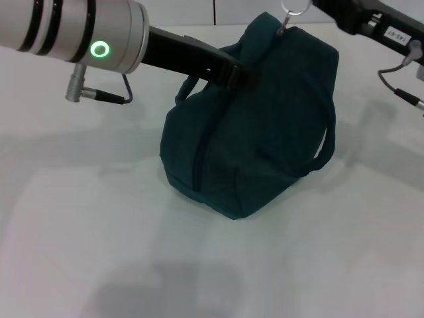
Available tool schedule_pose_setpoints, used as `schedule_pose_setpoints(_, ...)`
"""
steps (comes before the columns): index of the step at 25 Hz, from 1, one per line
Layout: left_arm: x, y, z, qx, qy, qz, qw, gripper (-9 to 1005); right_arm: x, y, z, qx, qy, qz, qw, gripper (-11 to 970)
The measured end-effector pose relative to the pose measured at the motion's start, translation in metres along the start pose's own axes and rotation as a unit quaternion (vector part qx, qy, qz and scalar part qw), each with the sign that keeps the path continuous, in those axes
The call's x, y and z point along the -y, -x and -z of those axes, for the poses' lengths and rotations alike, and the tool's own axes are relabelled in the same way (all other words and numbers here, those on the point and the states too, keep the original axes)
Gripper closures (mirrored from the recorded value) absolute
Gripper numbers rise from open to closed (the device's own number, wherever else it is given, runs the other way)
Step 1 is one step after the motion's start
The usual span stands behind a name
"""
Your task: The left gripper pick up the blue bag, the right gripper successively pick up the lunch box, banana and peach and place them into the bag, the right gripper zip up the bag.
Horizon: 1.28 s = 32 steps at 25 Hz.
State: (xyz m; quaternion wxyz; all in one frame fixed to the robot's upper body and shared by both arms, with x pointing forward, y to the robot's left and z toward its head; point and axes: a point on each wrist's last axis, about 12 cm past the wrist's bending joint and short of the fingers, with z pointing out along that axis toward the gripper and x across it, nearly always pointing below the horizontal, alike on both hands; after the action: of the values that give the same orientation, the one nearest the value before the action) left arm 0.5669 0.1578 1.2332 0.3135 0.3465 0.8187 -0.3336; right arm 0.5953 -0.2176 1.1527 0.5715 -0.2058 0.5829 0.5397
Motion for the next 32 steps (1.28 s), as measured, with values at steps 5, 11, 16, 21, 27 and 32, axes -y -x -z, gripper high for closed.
schedule_pose_setpoints(5,0.001,0.0,0.004,0.001,-0.004,-0.005,1.0,950,0.01,-0.003,0.015,0.02,-0.039,-0.022,0.999,893)
schedule_pose_setpoints(11,0.003,0.003,0.015,0.03,-0.039,-0.009,0.999,952,0.021,-0.011,0.031,0.021,-0.096,-0.038,0.994,892)
schedule_pose_setpoints(16,0.004,0.005,0.019,0.045,-0.052,-0.015,0.997,945,0.029,-0.024,0.041,-0.003,-0.145,-0.05,0.988,891)
schedule_pose_setpoints(21,0.004,0.006,0.021,0.053,-0.056,-0.021,0.997,938,0.036,-0.038,0.042,-0.041,-0.179,-0.054,0.981,891)
schedule_pose_setpoints(27,0.002,0.007,0.021,0.058,-0.055,-0.023,0.997,929,0.036,-0.041,0.047,-0.034,-0.187,-0.06,0.98,890)
schedule_pose_setpoints(32,0.0,0.005,0.02,0.059,-0.055,-0.025,0.996,922,0.032,-0.033,0.066,0.015,-0.187,-0.059,0.98,889)
